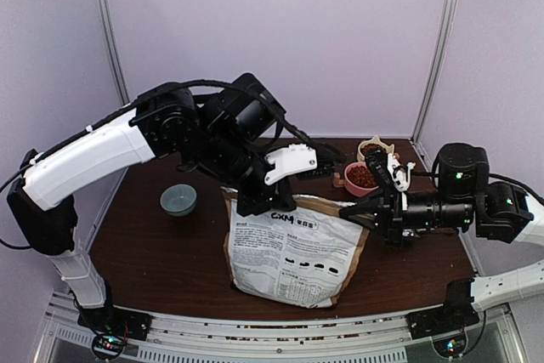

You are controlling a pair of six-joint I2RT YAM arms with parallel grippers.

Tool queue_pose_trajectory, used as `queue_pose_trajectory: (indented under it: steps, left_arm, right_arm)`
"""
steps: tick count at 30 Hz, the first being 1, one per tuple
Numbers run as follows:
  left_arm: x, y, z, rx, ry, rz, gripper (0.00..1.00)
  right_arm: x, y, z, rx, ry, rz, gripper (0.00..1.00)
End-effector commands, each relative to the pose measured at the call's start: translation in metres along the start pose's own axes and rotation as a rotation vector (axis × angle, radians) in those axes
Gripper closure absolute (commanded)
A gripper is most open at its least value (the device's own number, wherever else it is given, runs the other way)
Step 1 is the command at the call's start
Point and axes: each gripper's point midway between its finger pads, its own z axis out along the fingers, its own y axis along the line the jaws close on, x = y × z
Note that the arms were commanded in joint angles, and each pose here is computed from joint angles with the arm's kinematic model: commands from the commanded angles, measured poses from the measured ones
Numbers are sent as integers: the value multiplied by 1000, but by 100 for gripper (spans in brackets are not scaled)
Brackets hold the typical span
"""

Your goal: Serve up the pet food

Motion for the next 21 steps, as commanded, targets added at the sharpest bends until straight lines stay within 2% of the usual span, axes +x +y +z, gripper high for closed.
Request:
queue_pose_trajectory:
  steps: [1,4,5,7,12,14,16,19,21]
  left_arm:
    - [10,23,-20,-102,8,-22,92]
    - [12,26,-24,-116,11,-25,87]
    - [13,26,-24,-118,11,-25,88]
    - [15,27,-25,-119,14,-25,100]
    - [21,30,-30,-130,18,-31,100]
    - [24,34,-33,-150,24,-37,90]
    - [27,35,-35,-160,30,-38,86]
    - [30,34,-37,-153,30,-36,99]
    - [32,35,-37,-151,35,-37,100]
  right_arm:
    - [-13,1,-10,1,-48,0,100]
    - [-12,1,-11,2,-48,0,100]
    - [-12,0,-11,4,-48,-1,100]
    - [-12,0,-11,5,-48,0,100]
    - [-13,0,-11,5,-47,-1,100]
    - [-14,0,-11,4,-49,-1,100]
    - [-14,0,-12,4,-51,-1,100]
    - [-15,1,-12,4,-52,-1,100]
    - [-15,1,-12,4,-52,-1,100]
